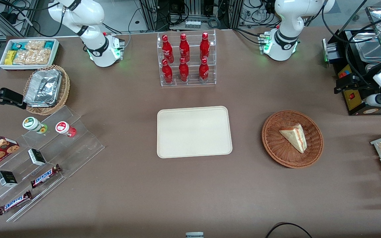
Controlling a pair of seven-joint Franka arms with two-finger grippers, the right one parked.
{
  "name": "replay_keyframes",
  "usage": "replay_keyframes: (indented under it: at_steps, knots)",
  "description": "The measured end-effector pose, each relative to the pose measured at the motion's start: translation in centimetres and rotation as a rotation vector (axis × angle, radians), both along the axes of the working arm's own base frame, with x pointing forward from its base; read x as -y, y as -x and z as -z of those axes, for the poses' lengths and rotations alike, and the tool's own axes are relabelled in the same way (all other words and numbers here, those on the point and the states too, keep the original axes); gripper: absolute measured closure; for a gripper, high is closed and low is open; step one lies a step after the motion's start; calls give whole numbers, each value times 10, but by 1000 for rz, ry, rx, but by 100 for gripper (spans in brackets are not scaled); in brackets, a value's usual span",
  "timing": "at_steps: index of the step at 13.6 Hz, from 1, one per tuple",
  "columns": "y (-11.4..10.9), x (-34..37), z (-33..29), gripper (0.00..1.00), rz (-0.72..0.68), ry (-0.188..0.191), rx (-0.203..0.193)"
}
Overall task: Place sandwich from basket to tray
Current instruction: 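Move the left gripper over the sandwich in the wicker basket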
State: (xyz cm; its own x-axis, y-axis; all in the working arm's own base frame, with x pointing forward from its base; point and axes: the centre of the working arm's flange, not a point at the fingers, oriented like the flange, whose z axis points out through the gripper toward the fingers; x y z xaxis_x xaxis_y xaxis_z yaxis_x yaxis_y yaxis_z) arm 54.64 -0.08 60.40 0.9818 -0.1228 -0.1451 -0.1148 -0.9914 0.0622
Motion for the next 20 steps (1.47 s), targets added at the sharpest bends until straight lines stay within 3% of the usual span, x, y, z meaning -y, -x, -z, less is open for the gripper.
replay_keyframes:
  at_steps: [7,9,17,20]
  knots:
    - [-4,-1,19,0,3,-22,-13]
    - [-9,3,45,0,9,-23,-14]
    - [-18,16,178,0,-69,-37,49]
    - [-19,24,207,0,-112,-45,35]
